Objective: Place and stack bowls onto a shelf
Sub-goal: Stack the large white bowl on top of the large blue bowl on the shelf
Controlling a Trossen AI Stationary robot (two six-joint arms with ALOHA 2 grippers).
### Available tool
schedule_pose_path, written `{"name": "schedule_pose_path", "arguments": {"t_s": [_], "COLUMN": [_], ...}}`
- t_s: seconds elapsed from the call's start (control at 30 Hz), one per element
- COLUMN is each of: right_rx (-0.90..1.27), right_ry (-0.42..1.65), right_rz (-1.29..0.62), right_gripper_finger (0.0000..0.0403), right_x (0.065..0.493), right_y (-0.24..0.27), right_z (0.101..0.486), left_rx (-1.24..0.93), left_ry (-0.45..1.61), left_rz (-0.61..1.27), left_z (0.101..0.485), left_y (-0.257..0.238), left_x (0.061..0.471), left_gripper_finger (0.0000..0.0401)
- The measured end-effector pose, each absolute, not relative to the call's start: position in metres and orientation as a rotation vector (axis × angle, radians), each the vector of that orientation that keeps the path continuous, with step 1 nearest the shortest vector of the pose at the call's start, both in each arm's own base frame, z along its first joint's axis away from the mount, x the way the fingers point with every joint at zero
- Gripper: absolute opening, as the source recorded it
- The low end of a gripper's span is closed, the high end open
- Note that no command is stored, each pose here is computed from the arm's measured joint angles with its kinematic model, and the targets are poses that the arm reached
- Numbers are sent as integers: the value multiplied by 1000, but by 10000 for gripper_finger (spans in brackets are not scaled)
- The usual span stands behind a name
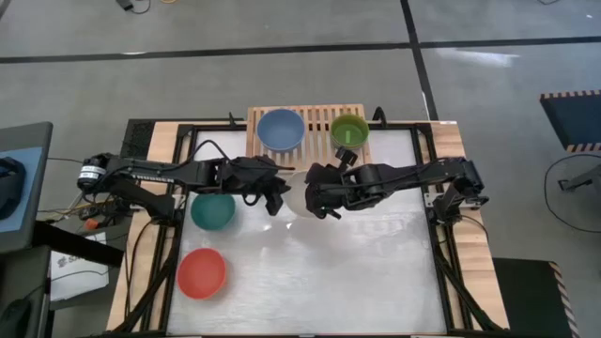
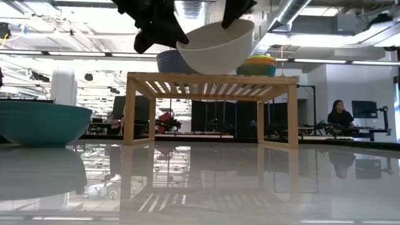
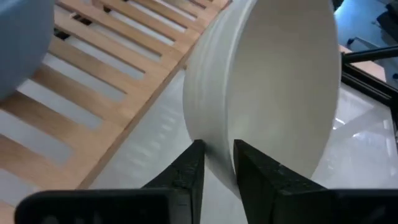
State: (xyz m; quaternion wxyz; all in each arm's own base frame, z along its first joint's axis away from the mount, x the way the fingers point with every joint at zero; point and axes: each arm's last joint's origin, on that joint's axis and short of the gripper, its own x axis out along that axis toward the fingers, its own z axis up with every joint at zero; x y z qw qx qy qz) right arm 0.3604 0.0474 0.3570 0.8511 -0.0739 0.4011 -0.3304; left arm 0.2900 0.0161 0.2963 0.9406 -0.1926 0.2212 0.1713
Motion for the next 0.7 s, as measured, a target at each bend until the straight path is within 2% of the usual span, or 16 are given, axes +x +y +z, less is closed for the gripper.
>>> {"name": "schedule_pose_path", "arguments": {"t_s": [0.27, 0.37, 0.47, 0.6, 0.7], "right_rx": [-180, -192, -181, -96, 56], "right_ry": [793, 793, 789, 778, 734], "right_rz": [-650, -642, -633, -575, -524], "right_gripper_finger": [37, 37, 40, 62, 97], "right_x": [364, 365, 365, 367, 367], "right_y": [48, 49, 49, 50, 43], "right_z": [372, 372, 373, 376, 393], "left_rx": [-380, -378, -361, -308, -271], "left_ry": [417, 416, 423, 469, 508], "left_rz": [413, 428, 434, 459, 496], "left_z": [299, 300, 307, 320, 337], "left_y": [18, 18, 19, 21, 27], "left_x": [290, 290, 290, 288, 284], "left_gripper_finger": [117, 121, 92, 18, 5]}}
